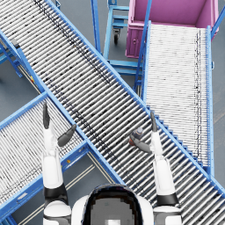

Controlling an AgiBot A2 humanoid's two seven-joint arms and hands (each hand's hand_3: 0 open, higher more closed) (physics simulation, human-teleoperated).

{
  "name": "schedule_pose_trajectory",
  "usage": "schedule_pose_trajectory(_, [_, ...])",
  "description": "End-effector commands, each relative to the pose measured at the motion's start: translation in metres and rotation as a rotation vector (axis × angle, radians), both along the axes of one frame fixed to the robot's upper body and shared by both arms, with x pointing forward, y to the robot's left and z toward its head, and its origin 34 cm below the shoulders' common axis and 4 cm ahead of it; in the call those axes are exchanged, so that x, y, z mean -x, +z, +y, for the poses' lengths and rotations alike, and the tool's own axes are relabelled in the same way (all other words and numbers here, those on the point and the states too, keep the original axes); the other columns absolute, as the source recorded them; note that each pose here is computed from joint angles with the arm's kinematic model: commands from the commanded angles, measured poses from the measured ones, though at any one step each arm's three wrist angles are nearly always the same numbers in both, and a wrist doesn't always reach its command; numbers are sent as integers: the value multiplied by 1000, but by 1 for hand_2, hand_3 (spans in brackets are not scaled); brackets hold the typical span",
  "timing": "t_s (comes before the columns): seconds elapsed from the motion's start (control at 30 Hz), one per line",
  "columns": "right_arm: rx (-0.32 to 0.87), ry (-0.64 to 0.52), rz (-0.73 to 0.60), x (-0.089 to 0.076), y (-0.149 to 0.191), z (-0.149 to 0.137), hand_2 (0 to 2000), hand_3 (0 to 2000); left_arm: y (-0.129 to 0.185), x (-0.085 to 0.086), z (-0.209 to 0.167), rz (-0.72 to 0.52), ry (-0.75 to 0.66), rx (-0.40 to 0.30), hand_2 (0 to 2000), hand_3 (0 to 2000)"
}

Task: Pick up the oil and place it on the left assembly line, put the cola on the right, and keep Sprite still

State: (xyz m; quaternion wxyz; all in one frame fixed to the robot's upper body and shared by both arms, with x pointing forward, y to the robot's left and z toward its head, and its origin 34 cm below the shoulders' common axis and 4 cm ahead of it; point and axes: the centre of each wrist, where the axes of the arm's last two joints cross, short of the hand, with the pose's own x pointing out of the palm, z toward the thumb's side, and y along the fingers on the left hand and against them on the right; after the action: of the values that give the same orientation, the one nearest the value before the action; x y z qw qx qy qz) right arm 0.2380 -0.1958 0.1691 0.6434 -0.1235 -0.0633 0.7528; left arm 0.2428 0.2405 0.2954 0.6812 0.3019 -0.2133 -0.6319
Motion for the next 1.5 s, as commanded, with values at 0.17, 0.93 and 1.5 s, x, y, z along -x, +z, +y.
schedule_pose_trajectory(0.17, [26, 36, 235, -16, -61, 16, 0, 0, 1, -4, -4, 0, -16, -4, 0, 0])
schedule_pose_trajectory(0.93, [34, 34, 476, -74, -109, 51, 2000, 1307, -8, -12, -2, 44, -9, 21, 0, 0])
schedule_pose_trajectory(1.5, [-307, -362, -66, -129, 75, -123, 2000, 2000, 5, -4, -4, -16, -12, 22, 0, 0])
